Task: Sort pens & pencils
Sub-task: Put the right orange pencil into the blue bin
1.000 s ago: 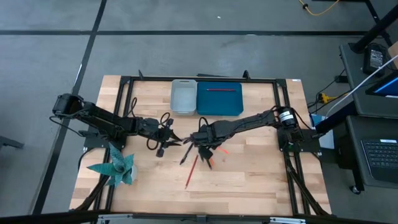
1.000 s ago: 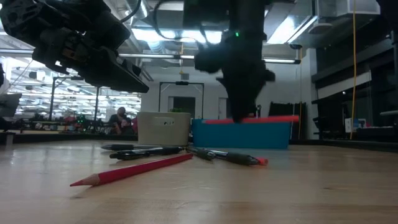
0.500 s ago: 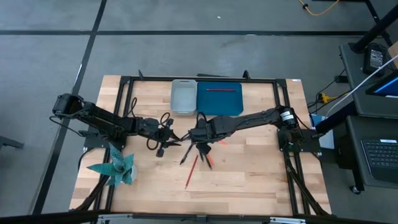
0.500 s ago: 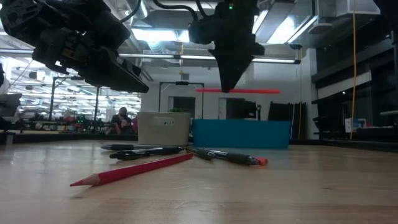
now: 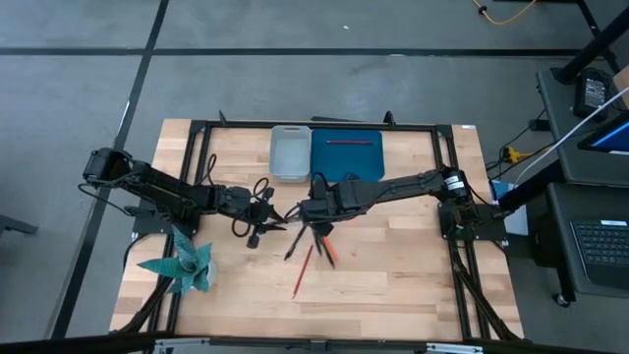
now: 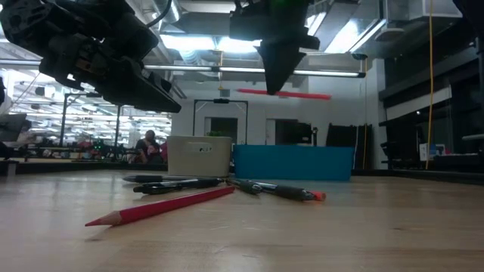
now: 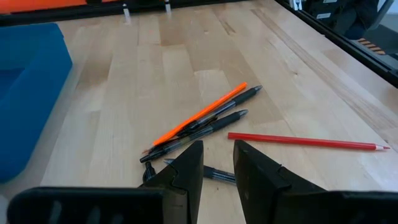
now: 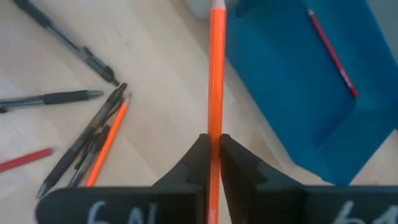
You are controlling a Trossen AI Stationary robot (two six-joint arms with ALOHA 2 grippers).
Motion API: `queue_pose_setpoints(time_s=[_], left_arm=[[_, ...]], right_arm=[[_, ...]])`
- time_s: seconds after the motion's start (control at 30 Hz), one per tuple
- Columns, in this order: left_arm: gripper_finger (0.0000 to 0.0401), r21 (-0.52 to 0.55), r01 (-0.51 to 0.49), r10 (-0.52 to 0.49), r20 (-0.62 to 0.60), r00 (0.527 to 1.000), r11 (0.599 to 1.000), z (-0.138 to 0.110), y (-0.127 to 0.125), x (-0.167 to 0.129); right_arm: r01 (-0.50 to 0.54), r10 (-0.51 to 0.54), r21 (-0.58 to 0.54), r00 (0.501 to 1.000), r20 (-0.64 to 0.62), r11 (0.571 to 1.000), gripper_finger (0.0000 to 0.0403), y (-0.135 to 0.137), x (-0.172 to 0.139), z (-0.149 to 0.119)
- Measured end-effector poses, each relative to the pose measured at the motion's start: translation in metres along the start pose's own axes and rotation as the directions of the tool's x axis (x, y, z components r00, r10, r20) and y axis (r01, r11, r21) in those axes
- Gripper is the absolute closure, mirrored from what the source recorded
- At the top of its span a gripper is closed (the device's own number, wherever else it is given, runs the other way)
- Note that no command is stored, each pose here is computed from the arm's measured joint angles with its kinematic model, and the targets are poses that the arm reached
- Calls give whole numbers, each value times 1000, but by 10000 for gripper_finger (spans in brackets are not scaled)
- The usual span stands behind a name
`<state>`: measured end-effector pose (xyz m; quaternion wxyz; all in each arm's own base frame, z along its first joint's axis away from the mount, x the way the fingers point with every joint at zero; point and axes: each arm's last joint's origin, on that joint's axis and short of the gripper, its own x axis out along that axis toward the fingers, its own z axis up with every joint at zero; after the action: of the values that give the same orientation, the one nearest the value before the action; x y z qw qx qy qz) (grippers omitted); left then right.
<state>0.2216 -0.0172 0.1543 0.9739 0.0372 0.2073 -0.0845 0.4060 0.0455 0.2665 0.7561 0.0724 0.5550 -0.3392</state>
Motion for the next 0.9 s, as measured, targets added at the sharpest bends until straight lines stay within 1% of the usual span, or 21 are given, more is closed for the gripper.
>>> queue_pose_setpoints(time_s=[0.23,0.6,0.9], left_arm=[[319,0,0,0,0,1000,1000,0,0,0],[319,0,0,0,-1,1000,1000,0,0,0],[319,0,0,0,-1,1000,1000,0,0,0]], right_arm=[[33,-33,-7,999,11,999,384,-4,-2,0],[50,-51,21,996,77,999,386,-17,-20,1],[70,-73,28,993,88,997,386,-26,-19,7]])
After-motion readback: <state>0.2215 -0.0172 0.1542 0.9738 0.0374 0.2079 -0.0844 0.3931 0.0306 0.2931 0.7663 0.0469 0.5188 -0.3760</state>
